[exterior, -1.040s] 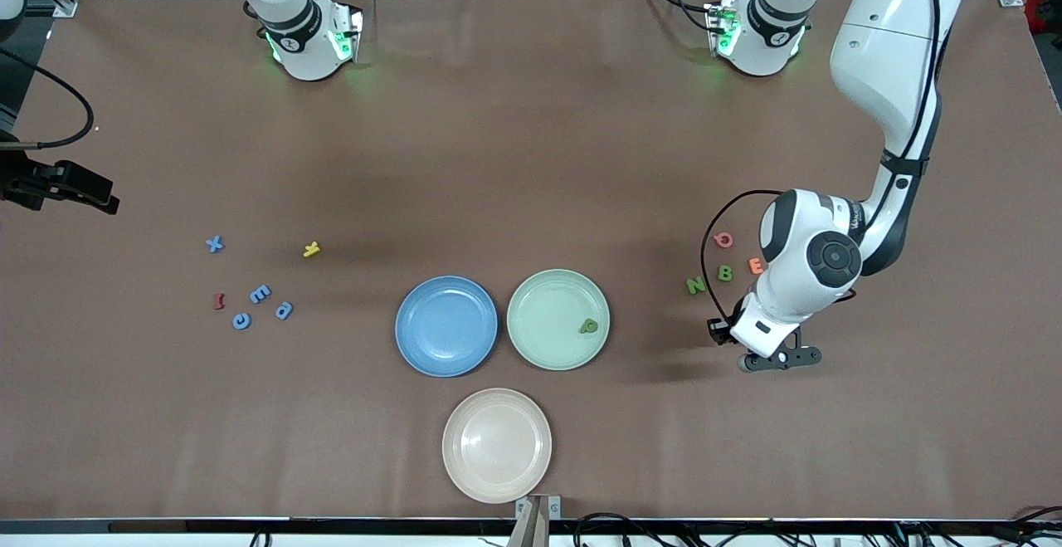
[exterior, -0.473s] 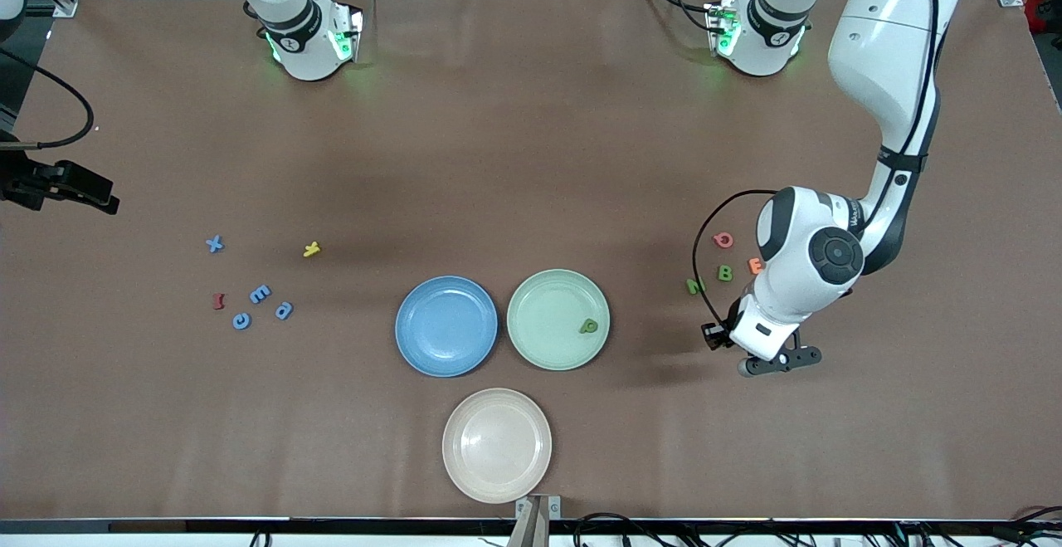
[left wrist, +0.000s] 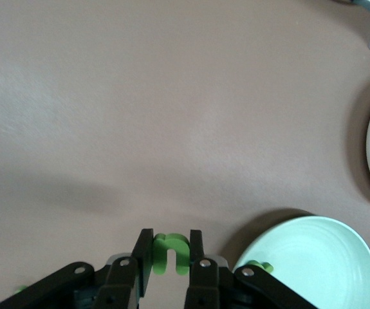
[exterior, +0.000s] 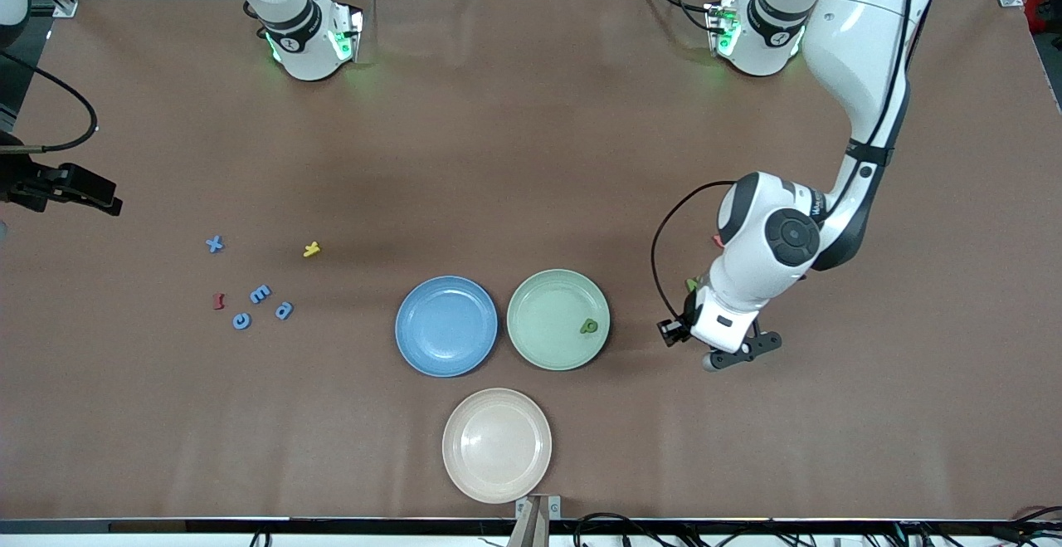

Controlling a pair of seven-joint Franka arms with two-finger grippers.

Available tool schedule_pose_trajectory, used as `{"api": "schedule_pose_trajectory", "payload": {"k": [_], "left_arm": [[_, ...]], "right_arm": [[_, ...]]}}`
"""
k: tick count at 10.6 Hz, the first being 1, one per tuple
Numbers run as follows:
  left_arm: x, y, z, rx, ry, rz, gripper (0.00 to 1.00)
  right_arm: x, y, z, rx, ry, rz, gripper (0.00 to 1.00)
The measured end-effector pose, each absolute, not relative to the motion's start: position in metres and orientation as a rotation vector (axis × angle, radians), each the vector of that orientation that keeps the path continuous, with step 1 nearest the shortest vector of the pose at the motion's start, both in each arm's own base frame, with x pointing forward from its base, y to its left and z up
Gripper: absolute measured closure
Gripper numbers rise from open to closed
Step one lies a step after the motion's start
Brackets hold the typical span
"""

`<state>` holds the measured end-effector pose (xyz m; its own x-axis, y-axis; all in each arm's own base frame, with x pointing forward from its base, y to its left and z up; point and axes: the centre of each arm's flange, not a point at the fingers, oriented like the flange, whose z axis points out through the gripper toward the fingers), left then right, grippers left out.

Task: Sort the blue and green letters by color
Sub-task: 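Carry the green n with the left gripper to the green plate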

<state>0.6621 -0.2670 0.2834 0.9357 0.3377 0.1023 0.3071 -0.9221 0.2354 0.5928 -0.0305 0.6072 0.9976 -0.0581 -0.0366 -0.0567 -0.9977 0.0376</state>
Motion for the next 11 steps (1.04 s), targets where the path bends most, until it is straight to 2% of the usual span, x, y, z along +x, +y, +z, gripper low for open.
{"api": "schedule_pose_trajectory", "payload": {"k": [6,11], "left_arm": [[0.619,-0.369,0.265,2.832,0.563,0.156,0.74],[0.606,-0.406,0.250,2.842,0.617,0.171,0.74]], "right_arm": [[0.593,-0.031,0.604,3.103,-0.090,-0.068,0.00],[0.593,-0.031,0.604,3.103,-0.090,-0.069,0.00]]}}
